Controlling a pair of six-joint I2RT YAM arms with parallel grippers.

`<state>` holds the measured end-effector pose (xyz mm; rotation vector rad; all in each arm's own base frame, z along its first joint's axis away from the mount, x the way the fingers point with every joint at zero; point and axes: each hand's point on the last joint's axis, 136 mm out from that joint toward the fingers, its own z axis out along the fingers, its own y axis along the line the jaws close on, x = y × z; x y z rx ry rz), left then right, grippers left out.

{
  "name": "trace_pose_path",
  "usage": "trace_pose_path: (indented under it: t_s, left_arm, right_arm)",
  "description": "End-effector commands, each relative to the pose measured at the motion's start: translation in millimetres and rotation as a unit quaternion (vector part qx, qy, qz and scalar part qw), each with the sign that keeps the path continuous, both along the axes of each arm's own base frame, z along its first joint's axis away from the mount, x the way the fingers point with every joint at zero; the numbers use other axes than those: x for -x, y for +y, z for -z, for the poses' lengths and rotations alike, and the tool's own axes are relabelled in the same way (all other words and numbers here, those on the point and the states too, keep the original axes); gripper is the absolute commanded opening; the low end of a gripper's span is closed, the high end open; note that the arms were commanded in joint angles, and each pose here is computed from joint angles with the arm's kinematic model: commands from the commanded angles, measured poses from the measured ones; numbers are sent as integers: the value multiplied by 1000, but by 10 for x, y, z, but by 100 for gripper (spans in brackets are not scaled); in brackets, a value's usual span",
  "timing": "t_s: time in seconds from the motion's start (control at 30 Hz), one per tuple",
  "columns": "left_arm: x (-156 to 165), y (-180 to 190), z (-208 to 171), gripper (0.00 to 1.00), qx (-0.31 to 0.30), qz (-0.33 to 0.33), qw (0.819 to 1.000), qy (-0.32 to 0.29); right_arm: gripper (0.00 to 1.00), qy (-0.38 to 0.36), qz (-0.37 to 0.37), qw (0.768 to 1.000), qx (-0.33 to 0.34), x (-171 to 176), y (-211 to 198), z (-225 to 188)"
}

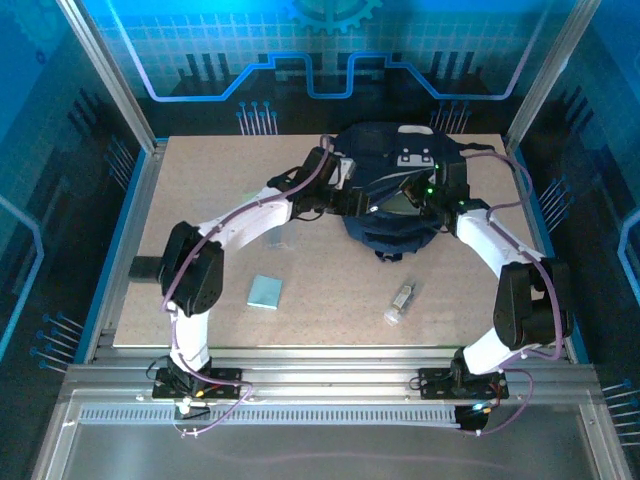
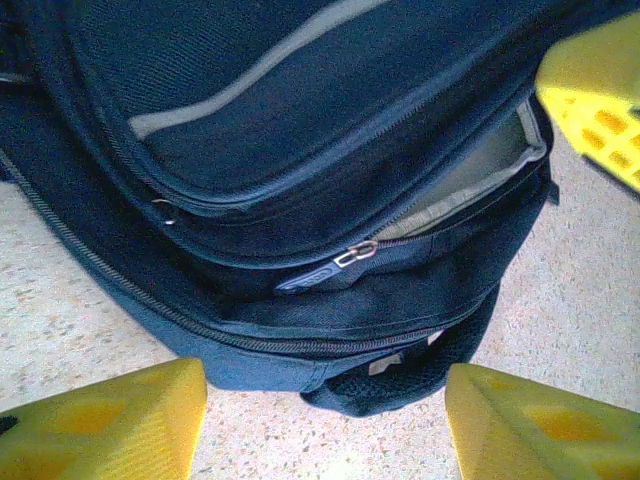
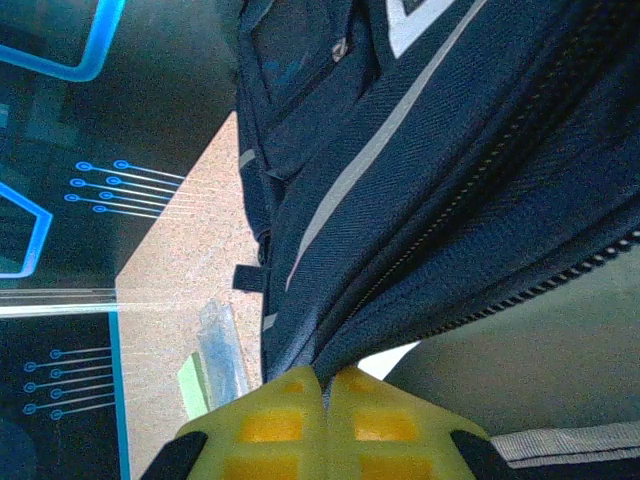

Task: Pack books, pencil case, and school supplies into a backpack

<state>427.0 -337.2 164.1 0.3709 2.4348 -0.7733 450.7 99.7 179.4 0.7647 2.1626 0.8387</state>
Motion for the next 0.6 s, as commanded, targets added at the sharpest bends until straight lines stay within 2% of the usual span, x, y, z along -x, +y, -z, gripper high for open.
trace_pose_path:
  t_s: [0.0, 0.13, 0.3, 0.57]
  left_arm:
    - [104, -154, 166, 65, -15, 59, 998, 14]
    - [-5, -211, 274, 65, -41, 91, 995, -25]
    - [-181, -250, 394, 63, -63, 90, 993, -42]
    - [-452, -290, 382, 62, -53, 35, 997, -51]
  right_arm:
    - [0, -66, -15, 998, -5, -190, 83, -434]
    - [0, -68, -33, 997, -14, -197, 148, -503]
    - [0, -68, -46, 996, -25, -175, 191, -550]
    - [0, -73, -56, 995, -29, -156, 222, -630]
